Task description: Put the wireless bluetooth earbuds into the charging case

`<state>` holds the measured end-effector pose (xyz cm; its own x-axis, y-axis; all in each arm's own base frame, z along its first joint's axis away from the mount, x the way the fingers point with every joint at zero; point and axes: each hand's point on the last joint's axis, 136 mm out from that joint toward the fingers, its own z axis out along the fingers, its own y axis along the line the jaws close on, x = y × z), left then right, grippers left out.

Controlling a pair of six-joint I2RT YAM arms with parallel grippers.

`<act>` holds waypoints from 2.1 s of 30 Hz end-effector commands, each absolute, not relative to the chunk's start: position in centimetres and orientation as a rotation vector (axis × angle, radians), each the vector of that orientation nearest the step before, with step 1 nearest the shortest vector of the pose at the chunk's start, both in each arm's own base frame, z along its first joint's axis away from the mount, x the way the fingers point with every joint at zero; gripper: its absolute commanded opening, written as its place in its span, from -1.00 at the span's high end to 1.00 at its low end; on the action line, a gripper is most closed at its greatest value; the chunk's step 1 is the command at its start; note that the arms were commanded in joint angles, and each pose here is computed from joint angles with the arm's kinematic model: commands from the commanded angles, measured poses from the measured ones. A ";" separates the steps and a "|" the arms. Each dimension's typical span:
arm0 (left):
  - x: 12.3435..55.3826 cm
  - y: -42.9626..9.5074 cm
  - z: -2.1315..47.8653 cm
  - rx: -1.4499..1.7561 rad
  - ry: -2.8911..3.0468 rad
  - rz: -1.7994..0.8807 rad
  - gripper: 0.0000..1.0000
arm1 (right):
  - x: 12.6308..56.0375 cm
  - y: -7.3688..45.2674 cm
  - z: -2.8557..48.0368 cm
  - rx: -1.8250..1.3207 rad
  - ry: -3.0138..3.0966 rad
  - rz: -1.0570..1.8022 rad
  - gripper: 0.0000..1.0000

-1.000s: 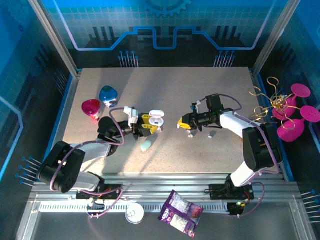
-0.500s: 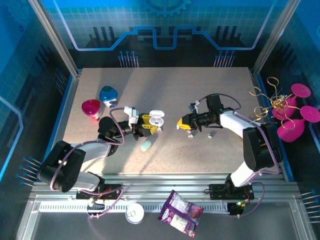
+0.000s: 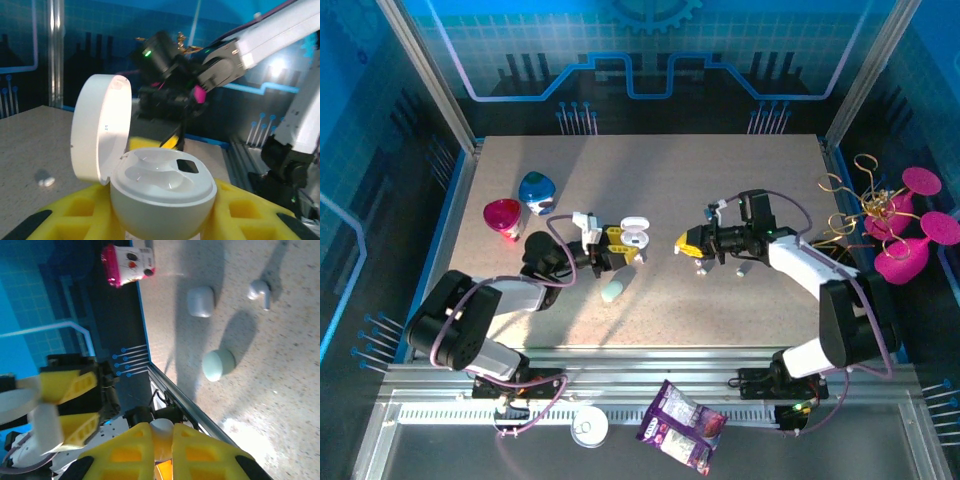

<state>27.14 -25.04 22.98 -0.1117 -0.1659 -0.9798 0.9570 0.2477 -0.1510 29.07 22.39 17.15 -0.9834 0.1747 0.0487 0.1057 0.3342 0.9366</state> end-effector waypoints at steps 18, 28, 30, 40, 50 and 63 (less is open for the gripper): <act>30.8 -27.3 21.7 0.822 1.258 -0.952 0.33 | 28.0 27.0 27.0 0.194 2.177 1.988 0.82; 31.0 -27.7 21.6 0.819 1.258 -0.937 0.34 | 28.8 28.7 27.5 0.133 2.198 1.901 0.83; 31.2 -27.7 21.6 0.813 1.260 -0.930 0.35 | 28.8 28.8 27.0 0.127 2.218 1.856 0.83; 31.9 -28.1 22.3 0.772 1.258 -0.905 0.35 | 29.0 29.5 26.3 0.090 2.279 1.705 0.83; 31.9 -28.1 22.4 0.761 1.258 -0.897 0.35 | 29.3 30.0 25.2 0.084 2.312 1.659 0.83; 31.8 -28.1 21.7 0.774 1.267 -0.887 0.34 | 30.3 30.3 25.3 0.059 2.290 1.577 0.82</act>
<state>31.89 -27.81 20.88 0.0102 -0.1248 -0.9921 0.8854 0.4623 -0.0491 29.76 30.24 24.56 -0.9513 0.2174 -0.2186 -0.1318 0.3541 0.9259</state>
